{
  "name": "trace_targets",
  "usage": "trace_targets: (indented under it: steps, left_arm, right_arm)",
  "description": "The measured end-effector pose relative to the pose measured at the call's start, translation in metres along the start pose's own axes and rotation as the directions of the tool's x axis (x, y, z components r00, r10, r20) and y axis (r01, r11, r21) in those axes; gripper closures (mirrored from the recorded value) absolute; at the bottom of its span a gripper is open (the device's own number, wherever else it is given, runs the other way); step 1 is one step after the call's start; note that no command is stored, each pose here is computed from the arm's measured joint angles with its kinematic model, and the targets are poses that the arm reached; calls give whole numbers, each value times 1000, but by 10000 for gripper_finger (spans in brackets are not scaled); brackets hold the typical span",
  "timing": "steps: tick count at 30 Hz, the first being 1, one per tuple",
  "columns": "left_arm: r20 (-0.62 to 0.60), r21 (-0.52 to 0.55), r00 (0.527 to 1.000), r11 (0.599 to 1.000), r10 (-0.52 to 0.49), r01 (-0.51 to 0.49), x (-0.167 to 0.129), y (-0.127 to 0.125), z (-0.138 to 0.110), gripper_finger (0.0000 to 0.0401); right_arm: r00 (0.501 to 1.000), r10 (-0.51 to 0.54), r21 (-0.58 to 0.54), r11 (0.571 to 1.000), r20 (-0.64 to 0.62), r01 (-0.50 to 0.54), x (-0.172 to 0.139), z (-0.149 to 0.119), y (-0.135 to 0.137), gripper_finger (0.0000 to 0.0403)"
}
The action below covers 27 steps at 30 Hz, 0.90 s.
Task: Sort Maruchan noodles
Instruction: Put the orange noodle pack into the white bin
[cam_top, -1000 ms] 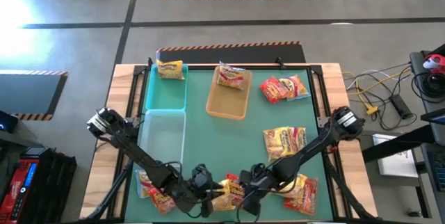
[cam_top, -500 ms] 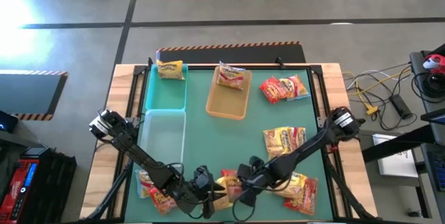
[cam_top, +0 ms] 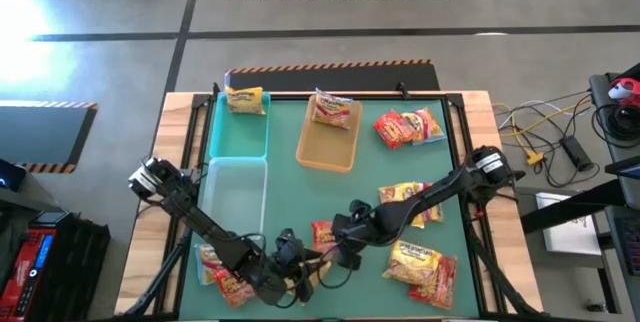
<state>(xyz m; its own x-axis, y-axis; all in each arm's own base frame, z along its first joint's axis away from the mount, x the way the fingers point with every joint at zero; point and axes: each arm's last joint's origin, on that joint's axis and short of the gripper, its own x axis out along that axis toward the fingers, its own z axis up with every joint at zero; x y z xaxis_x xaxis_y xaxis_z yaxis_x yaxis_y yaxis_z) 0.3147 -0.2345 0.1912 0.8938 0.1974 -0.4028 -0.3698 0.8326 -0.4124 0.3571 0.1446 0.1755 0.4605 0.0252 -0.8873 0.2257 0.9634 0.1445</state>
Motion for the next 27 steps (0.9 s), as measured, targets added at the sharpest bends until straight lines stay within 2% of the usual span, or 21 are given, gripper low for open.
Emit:
trace_targets:
  steps: [7,10,13,17,20,27]
  left_arm:
    - [19,-63,997,995,77,-75,13,13,9,317]
    - [22,-85,996,993,88,-86,18,16,13,317]
    - [0,-86,997,993,76,-75,19,16,13,317]
    - [-17,-92,996,992,89,-90,24,19,2,317]
    - [-43,-141,994,984,101,-107,31,22,-9,317]
    - [-47,-214,993,970,110,-118,36,24,-16,317]
  right_arm:
    - [999,-3,-85,996,36,6,-39,5,-7,310]
    - [998,-49,-104,993,32,52,-49,3,-12,310]
    - [998,-45,-100,994,40,49,-57,3,-14,310]
    - [998,-64,-80,995,9,64,-52,-5,-18,310]
    - [998,-61,6,998,6,61,-42,-15,-20,310]
    - [998,46,104,993,35,-50,-28,-39,-12,310]
